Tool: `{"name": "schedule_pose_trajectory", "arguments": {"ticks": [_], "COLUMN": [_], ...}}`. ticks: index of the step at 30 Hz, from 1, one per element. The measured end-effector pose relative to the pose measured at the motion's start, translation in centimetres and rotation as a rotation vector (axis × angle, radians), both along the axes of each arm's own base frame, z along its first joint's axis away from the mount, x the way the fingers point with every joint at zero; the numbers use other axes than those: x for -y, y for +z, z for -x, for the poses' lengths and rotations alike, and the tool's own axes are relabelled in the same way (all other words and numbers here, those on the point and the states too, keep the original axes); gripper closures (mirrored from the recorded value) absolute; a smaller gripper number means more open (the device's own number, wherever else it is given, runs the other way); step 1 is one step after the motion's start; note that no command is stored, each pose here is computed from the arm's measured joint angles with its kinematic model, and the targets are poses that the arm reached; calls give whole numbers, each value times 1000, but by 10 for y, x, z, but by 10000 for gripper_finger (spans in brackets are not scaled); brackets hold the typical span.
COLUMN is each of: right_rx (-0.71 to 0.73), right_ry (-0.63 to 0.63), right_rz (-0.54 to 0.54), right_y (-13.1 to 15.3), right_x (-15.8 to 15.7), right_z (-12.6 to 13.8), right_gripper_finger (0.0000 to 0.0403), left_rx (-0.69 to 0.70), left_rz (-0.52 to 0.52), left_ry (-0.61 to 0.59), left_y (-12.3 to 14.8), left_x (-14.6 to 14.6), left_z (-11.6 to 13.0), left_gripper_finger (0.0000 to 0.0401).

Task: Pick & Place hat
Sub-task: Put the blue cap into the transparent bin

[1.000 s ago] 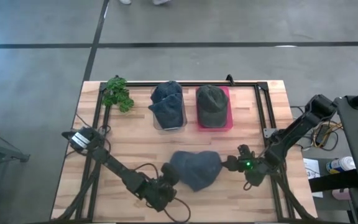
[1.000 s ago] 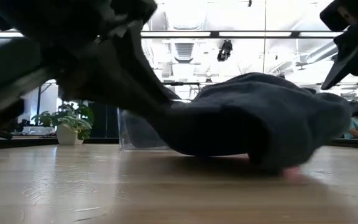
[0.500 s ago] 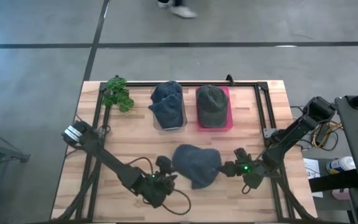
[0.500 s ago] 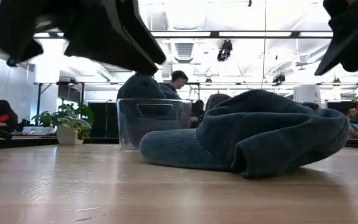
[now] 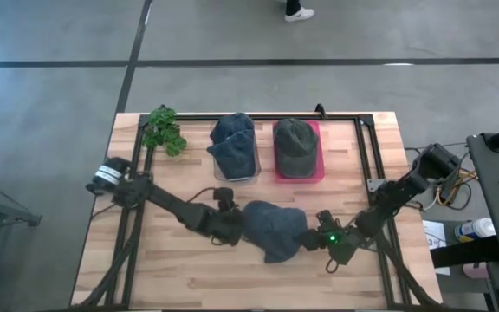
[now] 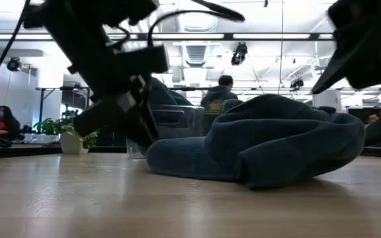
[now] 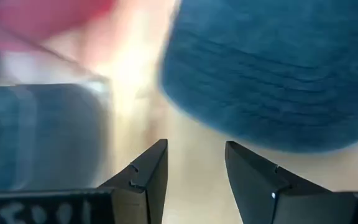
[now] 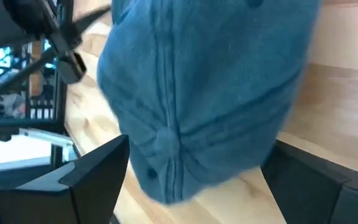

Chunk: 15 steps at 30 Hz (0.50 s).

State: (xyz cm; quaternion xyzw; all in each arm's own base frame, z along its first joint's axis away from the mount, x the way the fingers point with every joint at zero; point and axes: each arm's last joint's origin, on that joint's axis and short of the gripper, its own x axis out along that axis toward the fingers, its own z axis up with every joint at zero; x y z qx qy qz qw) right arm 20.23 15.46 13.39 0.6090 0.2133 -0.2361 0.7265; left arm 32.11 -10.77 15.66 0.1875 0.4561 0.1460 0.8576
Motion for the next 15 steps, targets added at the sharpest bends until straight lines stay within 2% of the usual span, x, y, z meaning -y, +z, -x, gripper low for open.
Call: {"name": "schedule_pose_trajectory", "arguments": {"ticks": [5, 9, 12, 15], "right_rx": [23, 64, 80, 100], "right_ry": [-68, -113, -128, -111], "right_rz": [-21, -10, 3, 23], "right_y": [-10, -7, -2, 7], "right_x": [5, 13, 19, 22], "right_z": [-13, -21, -23, -24], "right_gripper_finger": [71, 89, 126, 181], "left_rx": [-13, 19, 37, 76], "left_rz": [159, 205, 232, 258], "left_ry": [-112, -171, -189, -203], "left_y": [-9, -9, -8, -6], "left_x": [-4, 1, 2, 3], "left_z": [-3, -5, -7, -10], "left_gripper_finger": [248, 248, 248, 248]}}
